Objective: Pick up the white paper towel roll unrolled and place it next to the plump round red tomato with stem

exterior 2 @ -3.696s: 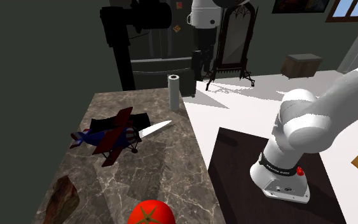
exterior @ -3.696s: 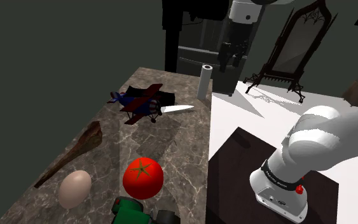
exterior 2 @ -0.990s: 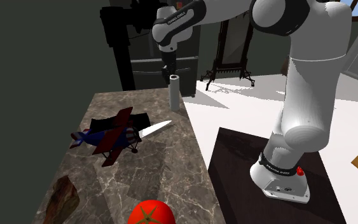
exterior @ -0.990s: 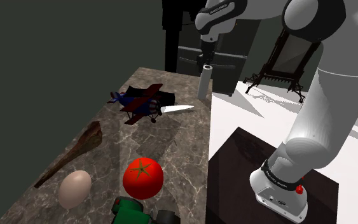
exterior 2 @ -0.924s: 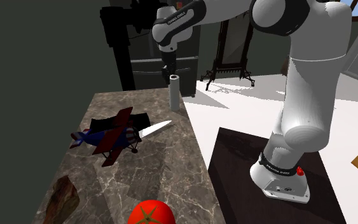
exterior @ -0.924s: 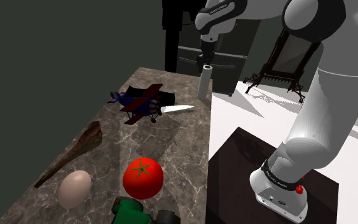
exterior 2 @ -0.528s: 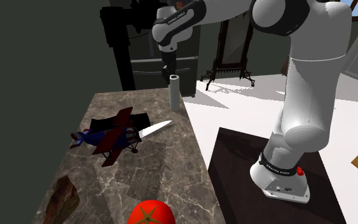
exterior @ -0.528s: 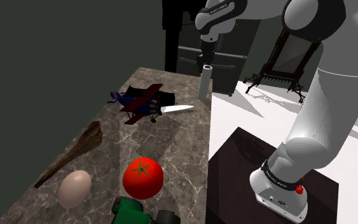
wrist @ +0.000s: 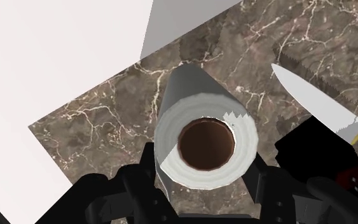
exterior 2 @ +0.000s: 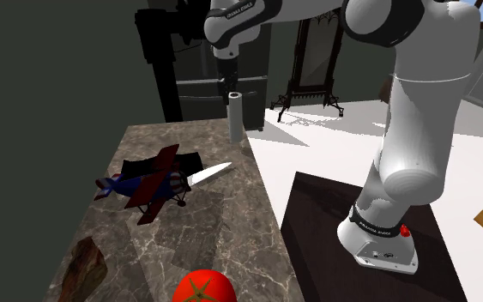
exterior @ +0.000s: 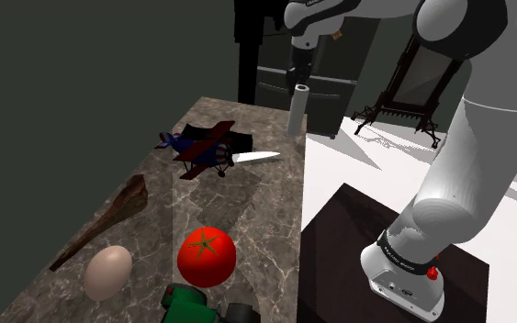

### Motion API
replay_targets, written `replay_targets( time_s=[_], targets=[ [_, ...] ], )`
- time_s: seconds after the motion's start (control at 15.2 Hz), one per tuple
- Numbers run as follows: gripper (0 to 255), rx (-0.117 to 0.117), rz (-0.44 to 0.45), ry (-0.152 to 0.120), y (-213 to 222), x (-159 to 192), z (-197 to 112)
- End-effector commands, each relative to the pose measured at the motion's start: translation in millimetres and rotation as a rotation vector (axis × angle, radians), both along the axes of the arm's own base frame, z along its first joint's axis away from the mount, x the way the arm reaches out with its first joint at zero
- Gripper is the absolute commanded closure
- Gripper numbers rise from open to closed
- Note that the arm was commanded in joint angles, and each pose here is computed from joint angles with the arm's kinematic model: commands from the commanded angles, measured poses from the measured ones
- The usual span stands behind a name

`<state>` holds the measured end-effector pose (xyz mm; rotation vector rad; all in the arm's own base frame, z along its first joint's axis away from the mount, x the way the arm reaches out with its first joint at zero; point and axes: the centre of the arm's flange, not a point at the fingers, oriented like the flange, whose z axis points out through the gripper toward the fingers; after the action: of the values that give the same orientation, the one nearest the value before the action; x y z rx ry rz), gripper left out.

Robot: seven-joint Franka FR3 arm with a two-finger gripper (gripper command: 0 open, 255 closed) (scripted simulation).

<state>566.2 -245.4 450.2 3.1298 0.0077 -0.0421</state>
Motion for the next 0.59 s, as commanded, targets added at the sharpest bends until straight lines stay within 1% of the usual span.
replay_targets(
  time_s=[0.0,0.53],
  targets=[
    [255,0.0,0.0,0.0,0.5,-0.4,9.7],
    [255,0.0,0.0,0.0,0.5,-0.4,51.9]
  ],
)
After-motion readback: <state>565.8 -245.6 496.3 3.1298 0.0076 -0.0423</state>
